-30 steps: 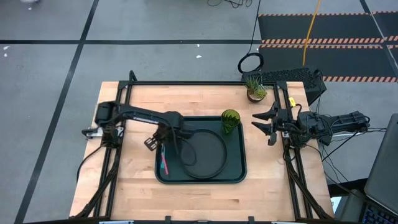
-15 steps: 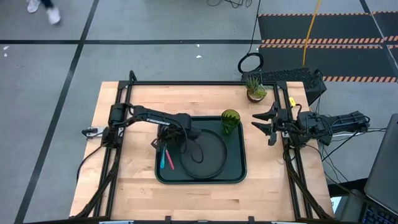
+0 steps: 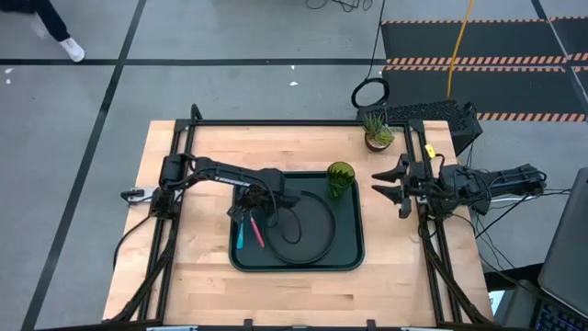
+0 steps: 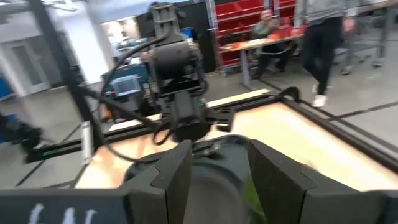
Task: Pick and place plate/cup/fork/spoon on tray
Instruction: Adjust the pink fork
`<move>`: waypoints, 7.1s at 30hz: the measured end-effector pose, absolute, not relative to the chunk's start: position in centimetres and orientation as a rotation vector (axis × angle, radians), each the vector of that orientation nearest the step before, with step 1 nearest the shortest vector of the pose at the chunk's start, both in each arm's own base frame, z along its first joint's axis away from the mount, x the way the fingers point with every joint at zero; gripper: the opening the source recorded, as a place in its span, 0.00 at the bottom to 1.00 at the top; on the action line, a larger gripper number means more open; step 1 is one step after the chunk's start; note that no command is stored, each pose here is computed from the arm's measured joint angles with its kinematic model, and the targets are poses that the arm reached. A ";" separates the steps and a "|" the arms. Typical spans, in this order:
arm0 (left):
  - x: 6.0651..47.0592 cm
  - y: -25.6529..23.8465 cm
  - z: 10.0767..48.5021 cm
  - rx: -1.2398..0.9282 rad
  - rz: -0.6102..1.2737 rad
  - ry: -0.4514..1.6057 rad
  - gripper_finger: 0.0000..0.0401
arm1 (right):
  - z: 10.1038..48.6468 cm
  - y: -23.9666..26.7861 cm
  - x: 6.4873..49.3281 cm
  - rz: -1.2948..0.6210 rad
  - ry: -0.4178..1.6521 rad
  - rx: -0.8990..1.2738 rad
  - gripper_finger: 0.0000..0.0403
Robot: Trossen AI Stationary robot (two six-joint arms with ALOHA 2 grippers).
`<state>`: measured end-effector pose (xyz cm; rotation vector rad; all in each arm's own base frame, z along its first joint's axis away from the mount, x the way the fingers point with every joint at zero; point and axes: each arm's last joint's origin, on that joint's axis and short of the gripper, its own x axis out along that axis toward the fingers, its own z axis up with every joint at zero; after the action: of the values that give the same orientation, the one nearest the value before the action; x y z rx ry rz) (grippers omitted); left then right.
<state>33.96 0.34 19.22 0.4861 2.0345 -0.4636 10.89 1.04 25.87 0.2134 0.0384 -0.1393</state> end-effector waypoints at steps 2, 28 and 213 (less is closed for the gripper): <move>34.0 0.3 19.2 0.493 -0.454 2.036 0.17 | 25.9 1.1 10.9 -0.105 0.042 0.215 0.37; 34.9 -1.0 21.6 0.010 0.070 1.730 0.40 | 25.6 1.2 11.0 -0.097 0.073 0.225 0.37; 27.4 -3.5 14.1 0.116 0.316 1.272 0.40 | 25.4 1.6 13.4 -0.123 0.069 0.360 0.37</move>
<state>27.44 -3.49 14.09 0.1158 1.2724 0.3159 13.36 1.58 25.40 0.3602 0.0688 -0.1234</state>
